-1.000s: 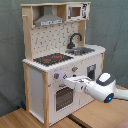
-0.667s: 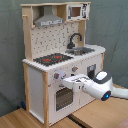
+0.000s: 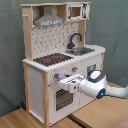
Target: Play with the kitchen
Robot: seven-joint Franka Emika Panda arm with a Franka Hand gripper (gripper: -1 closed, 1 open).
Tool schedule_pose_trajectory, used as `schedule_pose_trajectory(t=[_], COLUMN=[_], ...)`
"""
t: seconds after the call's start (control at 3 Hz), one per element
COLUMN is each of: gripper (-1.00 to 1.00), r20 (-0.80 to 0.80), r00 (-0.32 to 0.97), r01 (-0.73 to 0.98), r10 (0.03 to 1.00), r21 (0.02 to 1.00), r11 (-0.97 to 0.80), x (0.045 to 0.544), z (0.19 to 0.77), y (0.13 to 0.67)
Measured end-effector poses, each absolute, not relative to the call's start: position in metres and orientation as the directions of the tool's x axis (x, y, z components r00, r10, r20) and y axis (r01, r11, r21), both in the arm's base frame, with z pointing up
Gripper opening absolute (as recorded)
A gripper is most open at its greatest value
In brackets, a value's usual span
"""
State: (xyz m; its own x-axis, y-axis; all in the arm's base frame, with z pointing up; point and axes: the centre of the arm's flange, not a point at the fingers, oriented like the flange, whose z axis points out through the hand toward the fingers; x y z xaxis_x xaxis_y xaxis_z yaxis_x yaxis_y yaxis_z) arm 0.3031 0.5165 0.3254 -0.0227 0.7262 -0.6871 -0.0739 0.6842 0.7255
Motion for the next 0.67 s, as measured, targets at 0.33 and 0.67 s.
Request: schedule_pose_trajectory(t=[0.33, 0.67], gripper=[1.0, 1.0], r20=[-0.675, -0.625], r00=[-0.023, -0.024], r01=[-0.077, -0.067], r10=[0.738, 0.781], r21=[0.737, 0.78], r11=[0.672, 0.622], x=[0.324, 0.343], z=[0.329, 0.327], y=[0.527, 0.53])
